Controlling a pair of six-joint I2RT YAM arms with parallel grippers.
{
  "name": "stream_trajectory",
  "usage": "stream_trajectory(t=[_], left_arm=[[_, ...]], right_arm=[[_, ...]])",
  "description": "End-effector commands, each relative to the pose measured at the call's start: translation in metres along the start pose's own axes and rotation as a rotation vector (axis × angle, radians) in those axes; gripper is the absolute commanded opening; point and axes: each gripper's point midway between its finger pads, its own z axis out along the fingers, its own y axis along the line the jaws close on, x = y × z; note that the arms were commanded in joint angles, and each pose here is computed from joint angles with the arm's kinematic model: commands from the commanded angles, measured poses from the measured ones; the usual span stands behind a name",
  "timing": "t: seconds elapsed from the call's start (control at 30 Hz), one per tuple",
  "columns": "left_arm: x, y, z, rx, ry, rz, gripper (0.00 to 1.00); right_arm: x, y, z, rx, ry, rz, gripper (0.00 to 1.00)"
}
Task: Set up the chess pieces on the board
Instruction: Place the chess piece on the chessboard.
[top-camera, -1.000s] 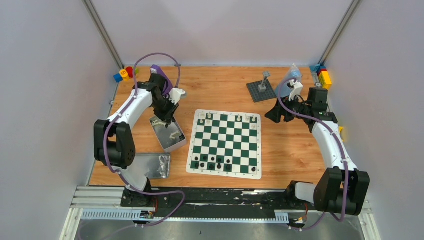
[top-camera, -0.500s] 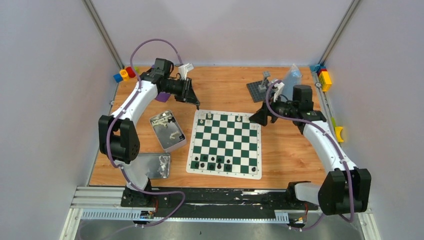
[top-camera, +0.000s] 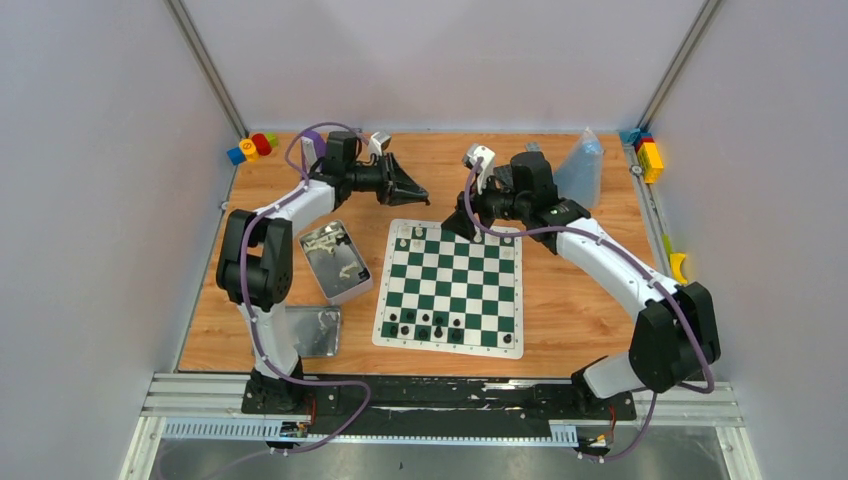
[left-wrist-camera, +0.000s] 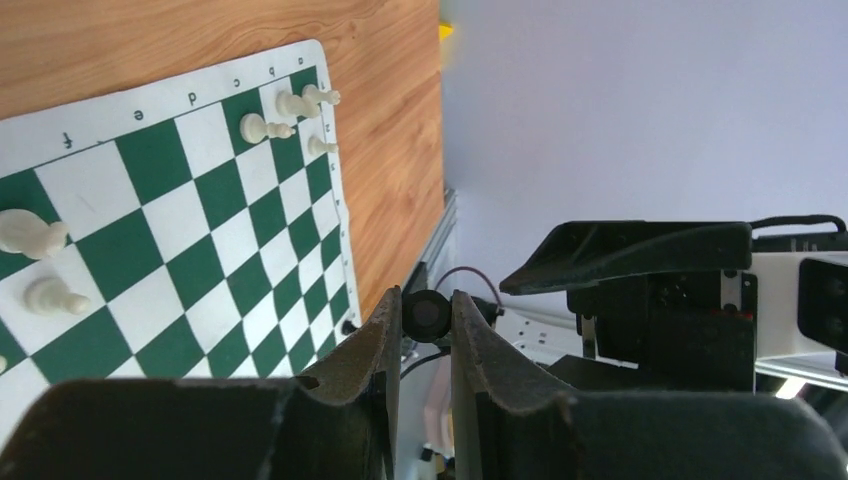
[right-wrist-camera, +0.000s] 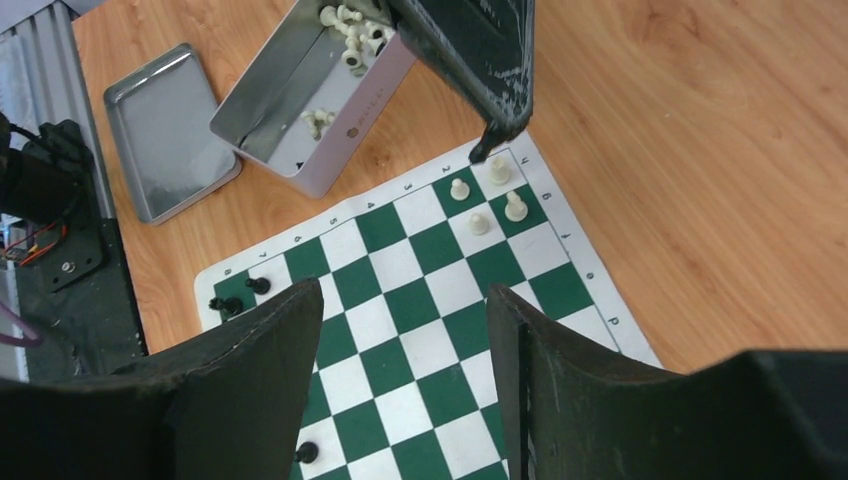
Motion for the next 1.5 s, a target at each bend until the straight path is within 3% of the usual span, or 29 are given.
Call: stream_trajectory(t=[0.0, 0.8, 1.3, 1.47], left_arm=[[0.0, -0.032, 0.01, 0.121, 0.001, -0.083, 0.19], [0.028, -0.044, 0.032, 0.177, 0.041, -0.166, 0.2], [0.034, -0.038, 0.035, 0.156, 0.046, -0.178, 0.2], [0.036, -0.037, 0.036, 0.15, 0.047, -0.178, 0.21]], right_arm=[[-0.041, -0.012, 0.008, 0.063, -0.073, -0.069, 0.61], [-0.041, -0.03, 0.029, 0.201, -0.053, -0.077, 0.29], [-0.05, -0.038, 0.026, 0.25, -0.065, -0.08, 0.24], [-0.051, -0.04, 0.024, 0.264, -0.064, -0.088, 0.12]])
